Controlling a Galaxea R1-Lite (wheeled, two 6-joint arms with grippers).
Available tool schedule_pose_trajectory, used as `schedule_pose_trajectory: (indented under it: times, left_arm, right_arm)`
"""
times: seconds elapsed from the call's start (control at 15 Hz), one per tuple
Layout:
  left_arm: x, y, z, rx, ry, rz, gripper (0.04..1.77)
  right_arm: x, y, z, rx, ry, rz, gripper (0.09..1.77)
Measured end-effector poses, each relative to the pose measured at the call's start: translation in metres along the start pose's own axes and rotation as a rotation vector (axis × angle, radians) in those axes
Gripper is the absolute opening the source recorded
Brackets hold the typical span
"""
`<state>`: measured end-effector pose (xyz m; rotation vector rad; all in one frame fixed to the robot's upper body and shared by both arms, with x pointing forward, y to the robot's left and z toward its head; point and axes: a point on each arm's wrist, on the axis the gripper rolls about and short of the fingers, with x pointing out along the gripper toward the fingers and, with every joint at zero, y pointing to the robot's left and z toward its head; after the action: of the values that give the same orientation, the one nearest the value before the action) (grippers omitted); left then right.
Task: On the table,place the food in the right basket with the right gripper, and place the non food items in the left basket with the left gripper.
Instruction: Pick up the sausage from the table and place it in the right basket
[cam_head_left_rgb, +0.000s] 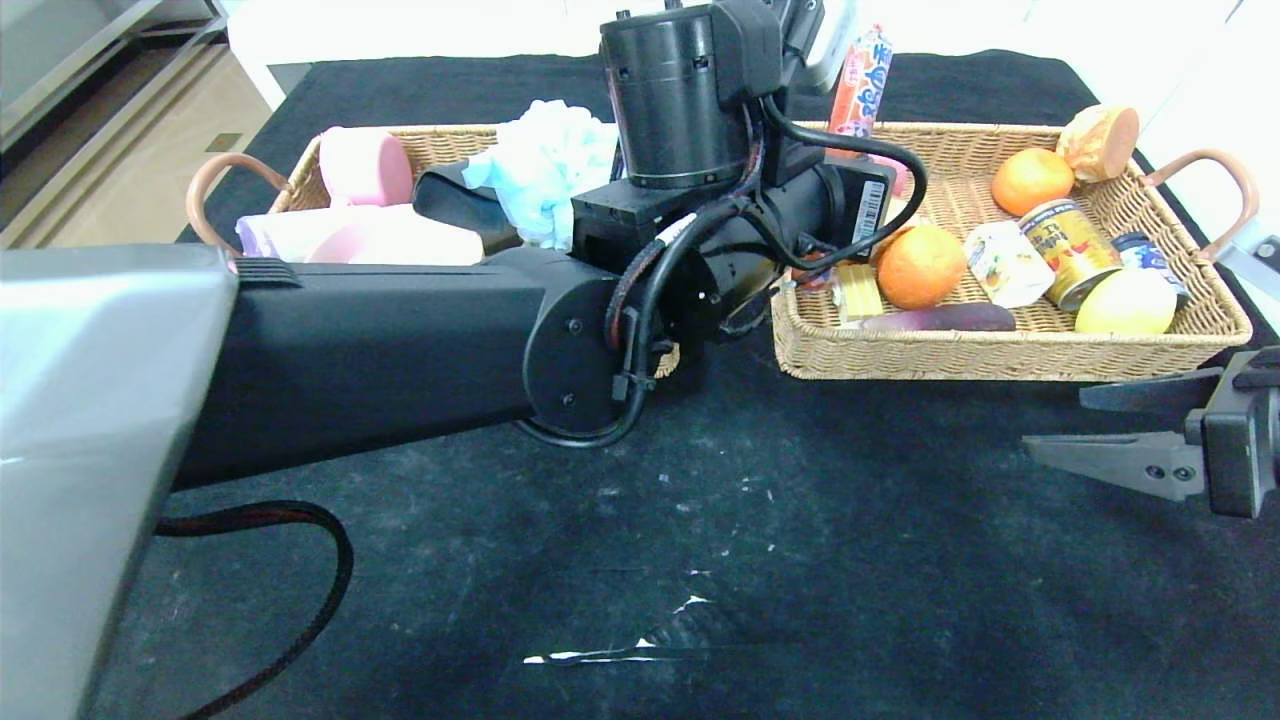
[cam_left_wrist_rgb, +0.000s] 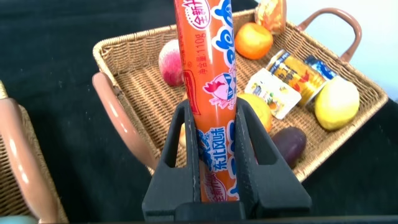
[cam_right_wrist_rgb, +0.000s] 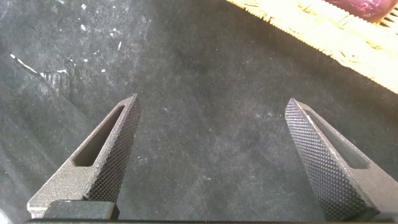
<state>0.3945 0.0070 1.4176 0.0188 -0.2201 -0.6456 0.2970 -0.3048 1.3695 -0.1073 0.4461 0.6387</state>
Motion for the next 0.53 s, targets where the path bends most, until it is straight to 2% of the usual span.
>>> schedule_pose_trajectory:
  times: [0.33,0.53]
  left_arm:
    - [0.01,-0.003,-0.011,-0.01,-0.096,0.011,0.4]
    - [0.016,0.0,-0.018,-0.005,-0.12,0.017,0.4]
  right_arm:
    - [0.006,-0.004,0.001,-0.006,-0.028,-0.005,1.7]
    - [0.008,-0.005,0.001,-0.005,-0.033,-0.002,1.7]
